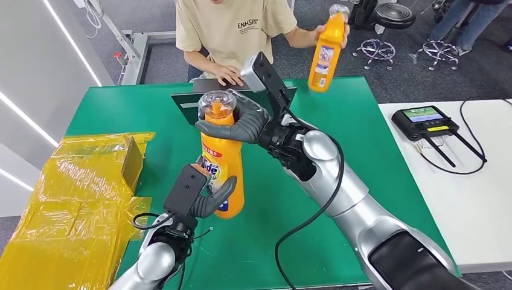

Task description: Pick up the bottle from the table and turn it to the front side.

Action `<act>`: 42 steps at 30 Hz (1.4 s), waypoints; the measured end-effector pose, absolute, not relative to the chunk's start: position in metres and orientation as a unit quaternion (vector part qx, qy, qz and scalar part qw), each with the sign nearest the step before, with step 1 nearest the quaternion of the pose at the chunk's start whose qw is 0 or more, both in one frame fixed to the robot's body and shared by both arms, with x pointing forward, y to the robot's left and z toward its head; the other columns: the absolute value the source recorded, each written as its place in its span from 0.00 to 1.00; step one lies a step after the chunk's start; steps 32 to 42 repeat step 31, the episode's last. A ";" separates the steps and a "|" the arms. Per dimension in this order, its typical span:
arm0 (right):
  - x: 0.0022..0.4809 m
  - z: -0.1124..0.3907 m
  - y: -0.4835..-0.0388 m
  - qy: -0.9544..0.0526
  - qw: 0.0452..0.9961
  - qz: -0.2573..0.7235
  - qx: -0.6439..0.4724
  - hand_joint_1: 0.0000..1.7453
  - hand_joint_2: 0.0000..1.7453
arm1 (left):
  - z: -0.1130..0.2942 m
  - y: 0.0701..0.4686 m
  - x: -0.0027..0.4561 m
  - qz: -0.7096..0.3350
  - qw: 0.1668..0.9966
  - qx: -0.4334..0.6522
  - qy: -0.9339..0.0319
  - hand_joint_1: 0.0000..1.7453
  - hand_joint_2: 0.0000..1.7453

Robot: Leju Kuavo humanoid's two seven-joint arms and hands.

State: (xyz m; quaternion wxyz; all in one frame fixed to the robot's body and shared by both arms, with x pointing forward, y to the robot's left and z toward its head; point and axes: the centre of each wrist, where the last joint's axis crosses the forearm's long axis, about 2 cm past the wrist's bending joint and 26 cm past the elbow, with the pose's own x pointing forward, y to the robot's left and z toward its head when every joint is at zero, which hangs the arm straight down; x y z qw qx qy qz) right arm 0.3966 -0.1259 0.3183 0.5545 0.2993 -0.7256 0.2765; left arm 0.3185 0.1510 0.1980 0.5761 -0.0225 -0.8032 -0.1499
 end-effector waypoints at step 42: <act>0.258 0.223 -0.377 -0.807 0.555 0.197 -0.041 0.00 0.00 | 0.156 0.423 0.227 0.020 0.618 0.399 -0.677 0.00 0.00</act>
